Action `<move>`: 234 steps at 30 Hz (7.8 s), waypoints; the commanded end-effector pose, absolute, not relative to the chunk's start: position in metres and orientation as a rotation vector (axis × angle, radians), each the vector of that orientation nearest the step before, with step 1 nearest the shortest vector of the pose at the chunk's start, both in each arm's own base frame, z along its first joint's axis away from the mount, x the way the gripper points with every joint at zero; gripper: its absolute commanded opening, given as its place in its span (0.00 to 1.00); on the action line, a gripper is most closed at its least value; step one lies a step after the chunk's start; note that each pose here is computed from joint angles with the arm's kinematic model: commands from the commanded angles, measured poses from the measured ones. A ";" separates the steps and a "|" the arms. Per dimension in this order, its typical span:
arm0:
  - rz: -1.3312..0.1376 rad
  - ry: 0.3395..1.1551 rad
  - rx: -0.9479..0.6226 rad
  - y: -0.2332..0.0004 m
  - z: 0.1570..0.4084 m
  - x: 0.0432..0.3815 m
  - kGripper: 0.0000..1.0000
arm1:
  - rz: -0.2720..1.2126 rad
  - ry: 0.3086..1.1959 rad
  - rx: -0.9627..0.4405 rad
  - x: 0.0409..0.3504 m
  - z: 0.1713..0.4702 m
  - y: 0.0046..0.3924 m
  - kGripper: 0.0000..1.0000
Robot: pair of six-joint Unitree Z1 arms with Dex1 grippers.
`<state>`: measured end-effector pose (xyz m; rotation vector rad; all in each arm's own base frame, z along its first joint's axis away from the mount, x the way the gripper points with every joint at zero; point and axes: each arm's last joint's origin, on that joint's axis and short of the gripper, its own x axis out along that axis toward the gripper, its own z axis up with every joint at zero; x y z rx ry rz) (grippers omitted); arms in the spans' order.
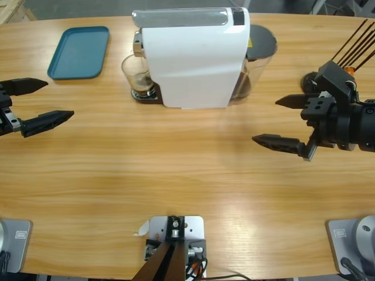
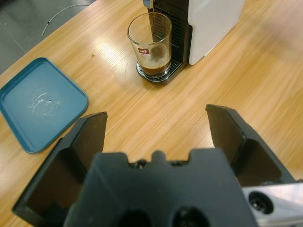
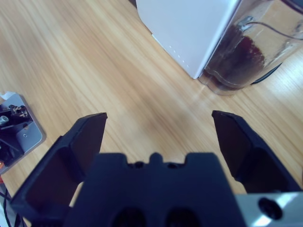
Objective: Pour coffee
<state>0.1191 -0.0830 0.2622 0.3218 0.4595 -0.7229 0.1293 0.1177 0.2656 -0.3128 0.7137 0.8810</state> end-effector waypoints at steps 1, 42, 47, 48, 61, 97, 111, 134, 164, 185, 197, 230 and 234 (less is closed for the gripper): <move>-0.732 0.479 0.333 -0.081 0.253 0.114 0.90 | 0.886 0.727 -0.322 0.122 0.257 0.114 0.99; -0.736 0.487 0.334 -0.082 0.252 0.115 0.90 | 0.886 0.727 -0.321 0.123 0.257 0.115 0.99; -0.739 0.492 0.334 -0.083 0.251 0.115 0.90 | 0.888 0.731 -0.321 0.124 0.256 0.116 0.99; -0.739 0.492 0.335 -0.083 0.251 0.116 0.90 | 0.888 0.732 -0.322 0.124 0.256 0.116 0.99; -0.747 0.493 0.334 -0.084 0.250 0.117 0.90 | 0.889 0.727 -0.320 0.124 0.256 0.116 0.99; -0.748 0.493 0.345 -0.093 0.251 0.131 0.90 | 0.870 0.729 -0.303 0.127 0.255 0.117 1.00; -0.771 0.508 0.386 -0.148 0.198 0.213 0.90 | 0.870 0.732 -0.300 0.129 0.255 0.119 1.00; -0.886 0.427 0.289 -0.184 0.162 0.257 0.91 | 0.856 0.747 -0.309 0.133 0.253 0.122 1.00; -0.882 0.415 0.293 -0.183 0.153 0.267 0.10 | 0.856 0.762 -0.312 0.136 0.250 0.124 1.00; -0.676 0.373 0.287 -0.137 0.175 0.264 0.10 | 0.861 0.762 -0.310 0.136 0.250 0.124 1.00; -0.282 0.341 0.230 -0.063 0.202 0.287 0.10 | 0.864 0.748 -0.306 0.133 0.253 0.123 1.00; -0.204 0.481 0.053 -0.043 0.152 0.348 0.22 | 0.887 0.752 -0.297 0.132 0.252 0.123 1.00; -0.203 0.483 0.053 -0.043 0.153 0.350 0.22 | 0.886 0.751 -0.297 0.132 0.252 0.123 1.00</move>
